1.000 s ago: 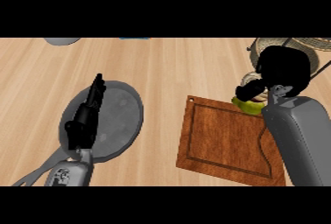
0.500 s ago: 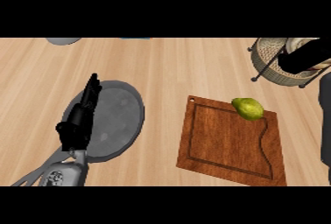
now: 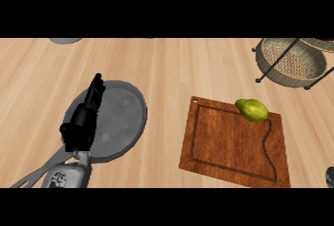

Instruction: Pick the cupcake from the cutting board and place it in the tiered basket

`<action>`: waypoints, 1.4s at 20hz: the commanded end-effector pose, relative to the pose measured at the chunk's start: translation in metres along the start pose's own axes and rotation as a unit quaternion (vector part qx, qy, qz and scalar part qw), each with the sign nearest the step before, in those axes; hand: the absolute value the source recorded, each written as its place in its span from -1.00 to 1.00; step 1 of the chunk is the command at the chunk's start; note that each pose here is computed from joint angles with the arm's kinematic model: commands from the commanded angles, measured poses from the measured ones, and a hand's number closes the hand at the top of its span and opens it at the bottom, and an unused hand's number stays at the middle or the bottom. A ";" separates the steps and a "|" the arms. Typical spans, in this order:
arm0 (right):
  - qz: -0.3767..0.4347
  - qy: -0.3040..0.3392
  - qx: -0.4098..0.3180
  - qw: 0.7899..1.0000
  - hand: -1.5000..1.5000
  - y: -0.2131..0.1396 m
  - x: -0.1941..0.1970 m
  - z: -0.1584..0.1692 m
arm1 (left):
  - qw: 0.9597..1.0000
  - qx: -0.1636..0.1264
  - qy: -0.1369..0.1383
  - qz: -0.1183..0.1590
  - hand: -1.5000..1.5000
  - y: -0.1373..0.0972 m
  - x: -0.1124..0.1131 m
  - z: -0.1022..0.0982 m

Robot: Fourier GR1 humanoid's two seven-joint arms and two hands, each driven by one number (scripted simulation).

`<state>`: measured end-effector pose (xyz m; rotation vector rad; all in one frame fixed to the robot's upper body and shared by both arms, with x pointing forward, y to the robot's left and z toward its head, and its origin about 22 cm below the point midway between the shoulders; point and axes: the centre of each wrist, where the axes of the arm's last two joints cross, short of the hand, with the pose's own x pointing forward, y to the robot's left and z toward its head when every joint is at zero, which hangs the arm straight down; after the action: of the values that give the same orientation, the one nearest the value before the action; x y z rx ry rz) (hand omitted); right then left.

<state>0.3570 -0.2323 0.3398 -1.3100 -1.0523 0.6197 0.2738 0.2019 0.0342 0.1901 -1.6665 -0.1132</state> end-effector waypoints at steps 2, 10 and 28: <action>-0.012 0.022 -0.015 1.000 1.00 0.015 -0.008 -0.031 | 1.000 -0.002 0.004 0.000 0.00 -0.004 -0.004 -0.002; 0.031 0.041 -0.036 0.998 1.00 0.009 -0.043 -0.087 | 1.000 -0.010 -0.007 -0.001 0.00 0.002 0.001 -0.010; -0.173 0.090 -0.009 0.981 -1.00 0.048 -0.096 -0.125 | 1.000 -0.009 -0.001 0.003 0.00 -0.014 -0.003 0.001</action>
<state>0.4356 -0.3535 0.2778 -1.2133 -1.0381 0.3161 0.2718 0.1954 0.0297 0.1727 -1.6751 -0.1198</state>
